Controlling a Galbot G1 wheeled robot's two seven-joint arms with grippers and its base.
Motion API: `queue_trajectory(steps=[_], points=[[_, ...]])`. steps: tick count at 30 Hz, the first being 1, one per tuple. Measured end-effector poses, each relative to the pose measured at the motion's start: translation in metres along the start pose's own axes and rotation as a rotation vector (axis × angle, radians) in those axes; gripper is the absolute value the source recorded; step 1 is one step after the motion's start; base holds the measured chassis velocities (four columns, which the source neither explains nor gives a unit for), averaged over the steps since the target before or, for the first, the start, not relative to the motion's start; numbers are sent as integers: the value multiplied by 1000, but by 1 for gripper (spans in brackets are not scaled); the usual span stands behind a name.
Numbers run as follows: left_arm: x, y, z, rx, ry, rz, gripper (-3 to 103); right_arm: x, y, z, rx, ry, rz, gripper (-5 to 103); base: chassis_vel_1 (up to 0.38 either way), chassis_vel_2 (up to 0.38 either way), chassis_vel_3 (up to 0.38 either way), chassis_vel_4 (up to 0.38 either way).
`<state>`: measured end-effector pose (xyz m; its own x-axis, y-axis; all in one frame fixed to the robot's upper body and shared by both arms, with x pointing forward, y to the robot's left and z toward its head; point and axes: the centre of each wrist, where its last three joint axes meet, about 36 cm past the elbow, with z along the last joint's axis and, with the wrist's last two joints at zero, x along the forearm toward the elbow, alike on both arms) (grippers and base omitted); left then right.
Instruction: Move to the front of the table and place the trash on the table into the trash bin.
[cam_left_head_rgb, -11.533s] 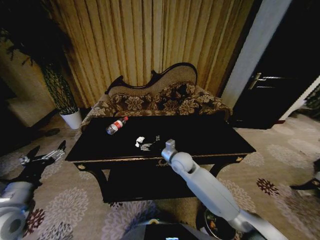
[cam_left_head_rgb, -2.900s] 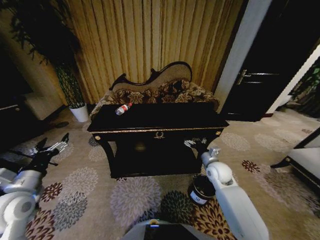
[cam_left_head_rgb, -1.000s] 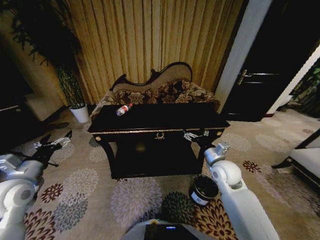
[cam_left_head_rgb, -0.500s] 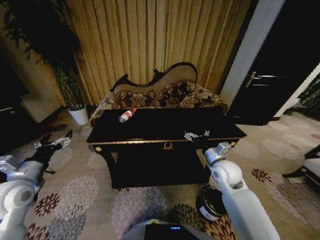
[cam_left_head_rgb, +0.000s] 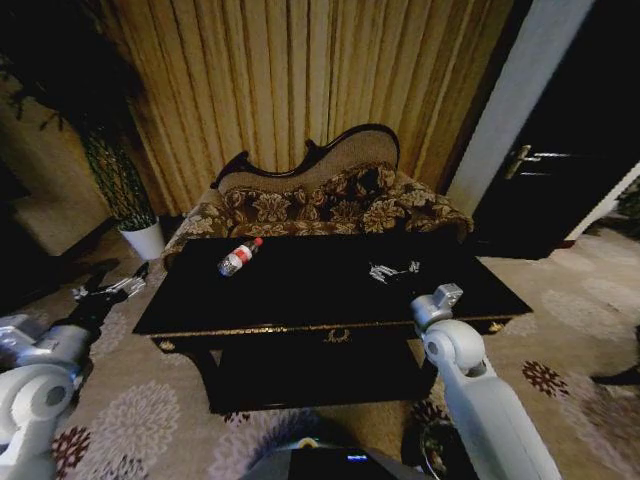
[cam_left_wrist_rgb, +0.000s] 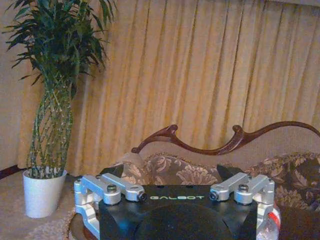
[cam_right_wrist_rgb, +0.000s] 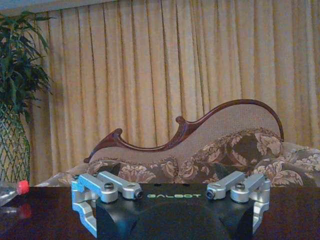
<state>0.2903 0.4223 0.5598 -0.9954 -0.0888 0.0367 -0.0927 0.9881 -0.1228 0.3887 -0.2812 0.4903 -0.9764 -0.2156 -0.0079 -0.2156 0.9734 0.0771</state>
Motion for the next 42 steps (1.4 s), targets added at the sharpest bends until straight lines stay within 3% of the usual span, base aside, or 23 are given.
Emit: queue_trajectory(steps=[31,42], points=[[-2,-7,6,-6,-10,21,100,-5,-1,5,29,-9,9,100,-27,-35,35,33],[-55,0,-18,-21,37,10,100,-4,-5,6,35,-9,16,100,0,0,0,0]])
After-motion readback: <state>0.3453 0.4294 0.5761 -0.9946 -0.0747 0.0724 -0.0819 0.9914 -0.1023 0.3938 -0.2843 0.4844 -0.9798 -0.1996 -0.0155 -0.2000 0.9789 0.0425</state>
